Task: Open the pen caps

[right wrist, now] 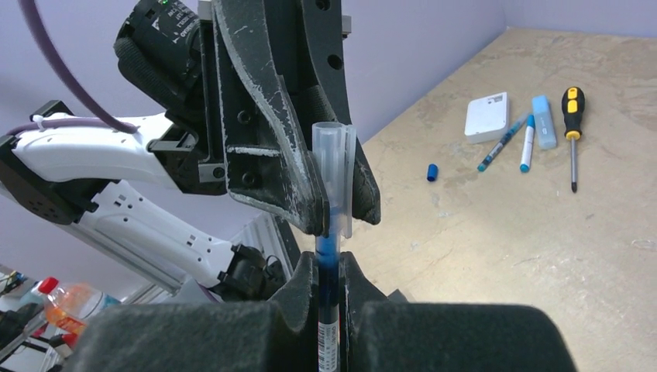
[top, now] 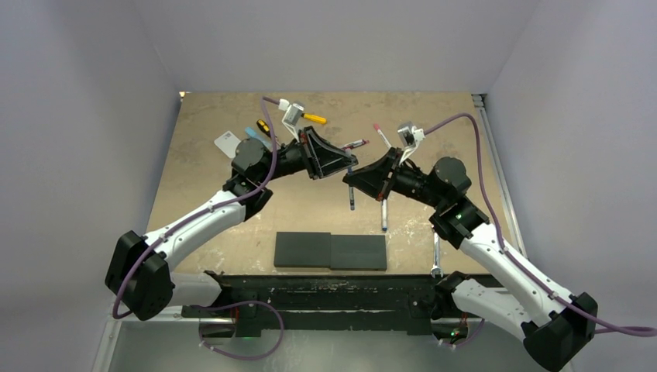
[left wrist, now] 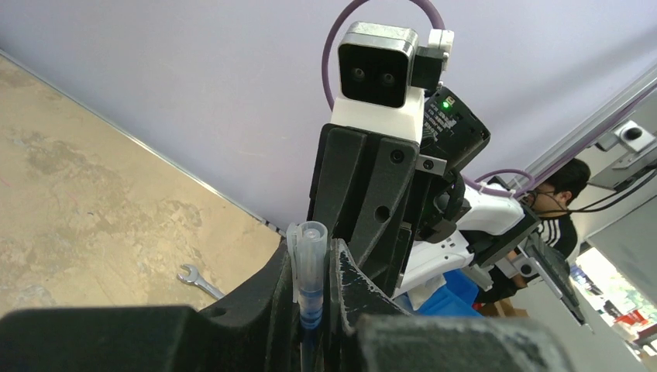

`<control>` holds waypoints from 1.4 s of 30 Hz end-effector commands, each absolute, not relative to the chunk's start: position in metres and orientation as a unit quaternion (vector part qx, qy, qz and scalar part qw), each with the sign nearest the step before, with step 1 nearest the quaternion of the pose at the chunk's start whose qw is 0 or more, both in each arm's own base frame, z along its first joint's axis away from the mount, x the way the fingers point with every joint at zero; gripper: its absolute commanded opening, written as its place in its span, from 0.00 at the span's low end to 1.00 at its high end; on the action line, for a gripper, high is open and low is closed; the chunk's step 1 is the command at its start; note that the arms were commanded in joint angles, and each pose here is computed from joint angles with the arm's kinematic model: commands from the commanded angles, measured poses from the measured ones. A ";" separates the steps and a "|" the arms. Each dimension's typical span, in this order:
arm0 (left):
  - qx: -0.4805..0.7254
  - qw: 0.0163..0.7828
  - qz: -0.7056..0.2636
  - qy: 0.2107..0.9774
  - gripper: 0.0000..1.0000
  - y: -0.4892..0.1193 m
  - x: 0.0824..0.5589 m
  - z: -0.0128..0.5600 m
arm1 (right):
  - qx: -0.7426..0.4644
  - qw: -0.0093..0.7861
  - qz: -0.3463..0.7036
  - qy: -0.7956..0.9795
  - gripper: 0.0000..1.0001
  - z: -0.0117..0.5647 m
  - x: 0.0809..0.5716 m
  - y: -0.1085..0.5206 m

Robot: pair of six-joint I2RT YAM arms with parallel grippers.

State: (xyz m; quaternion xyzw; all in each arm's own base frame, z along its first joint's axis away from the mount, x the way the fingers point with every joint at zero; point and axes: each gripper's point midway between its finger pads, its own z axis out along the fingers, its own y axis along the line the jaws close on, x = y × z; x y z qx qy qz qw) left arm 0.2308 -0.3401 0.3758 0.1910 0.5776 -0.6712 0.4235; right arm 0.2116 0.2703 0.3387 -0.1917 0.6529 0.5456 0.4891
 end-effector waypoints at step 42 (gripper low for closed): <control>-0.071 0.490 -0.305 0.813 0.00 -0.155 0.257 0.209 | 0.105 0.437 0.109 0.887 0.00 0.117 0.327 0.119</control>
